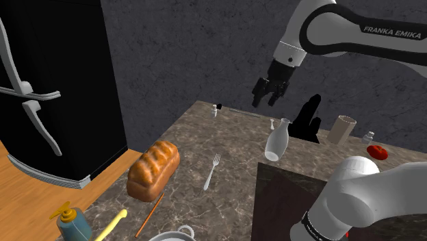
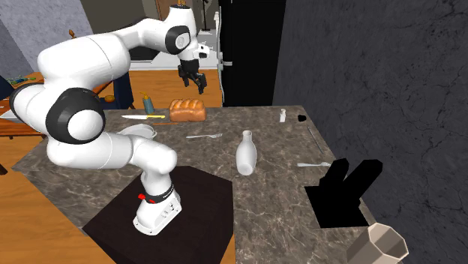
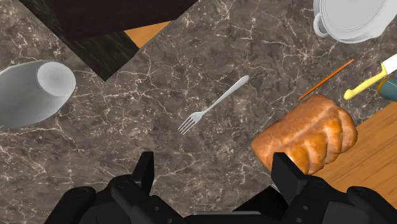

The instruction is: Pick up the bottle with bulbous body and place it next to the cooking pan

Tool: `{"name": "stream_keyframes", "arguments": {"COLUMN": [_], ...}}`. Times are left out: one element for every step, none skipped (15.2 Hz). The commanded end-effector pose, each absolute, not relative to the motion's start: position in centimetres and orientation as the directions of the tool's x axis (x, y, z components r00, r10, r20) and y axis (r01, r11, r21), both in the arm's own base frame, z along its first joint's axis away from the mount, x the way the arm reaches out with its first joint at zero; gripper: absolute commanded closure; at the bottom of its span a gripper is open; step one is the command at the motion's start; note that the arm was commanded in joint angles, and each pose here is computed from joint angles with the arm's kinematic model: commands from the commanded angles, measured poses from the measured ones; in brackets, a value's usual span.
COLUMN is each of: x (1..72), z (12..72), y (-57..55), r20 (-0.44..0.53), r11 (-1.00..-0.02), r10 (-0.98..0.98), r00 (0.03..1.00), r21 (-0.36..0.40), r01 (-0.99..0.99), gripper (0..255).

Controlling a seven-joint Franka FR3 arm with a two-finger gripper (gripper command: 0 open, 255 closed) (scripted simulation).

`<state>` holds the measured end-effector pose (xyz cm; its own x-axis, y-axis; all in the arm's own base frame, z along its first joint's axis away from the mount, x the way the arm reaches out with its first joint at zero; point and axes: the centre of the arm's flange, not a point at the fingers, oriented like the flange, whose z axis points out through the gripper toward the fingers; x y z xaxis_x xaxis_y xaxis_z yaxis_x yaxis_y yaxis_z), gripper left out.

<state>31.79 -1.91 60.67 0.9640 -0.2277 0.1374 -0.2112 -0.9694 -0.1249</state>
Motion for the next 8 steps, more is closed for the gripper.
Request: {"name": "stream_keyframes", "arguments": {"x": [31.8,31.6,31.4,31.2,31.0,30.8,30.7,30.5], "z": [60.7,60.0,59.3,58.7,58.0,57.4,56.8,56.1], "y": [-1.9,-3.0,-4.0,-5.1,-6.1,-7.2,-8.3,-9.3], "r20": [0.137,0.137,0.137,0.136,0.136,0.135,0.134,0.134], "r11": [-0.969,-0.971,-0.973,-0.974,-0.976,-0.977,-0.978,-0.98], "r10": [-0.228,-0.222,-0.217,-0.212,-0.206,-0.201,-0.195,-0.19], "r00": [0.964,0.965,0.967,0.968,0.969,0.97,0.971,0.973], "r21": [-0.125,-0.12,-0.115,-0.11,-0.105,-0.1,-0.094,-0.089], "r01": [-0.211,-0.207,-0.202,-0.198,-0.193,-0.188,-0.184,-0.179], "gripper": [0,0,0,0,0,0,0,0]}}
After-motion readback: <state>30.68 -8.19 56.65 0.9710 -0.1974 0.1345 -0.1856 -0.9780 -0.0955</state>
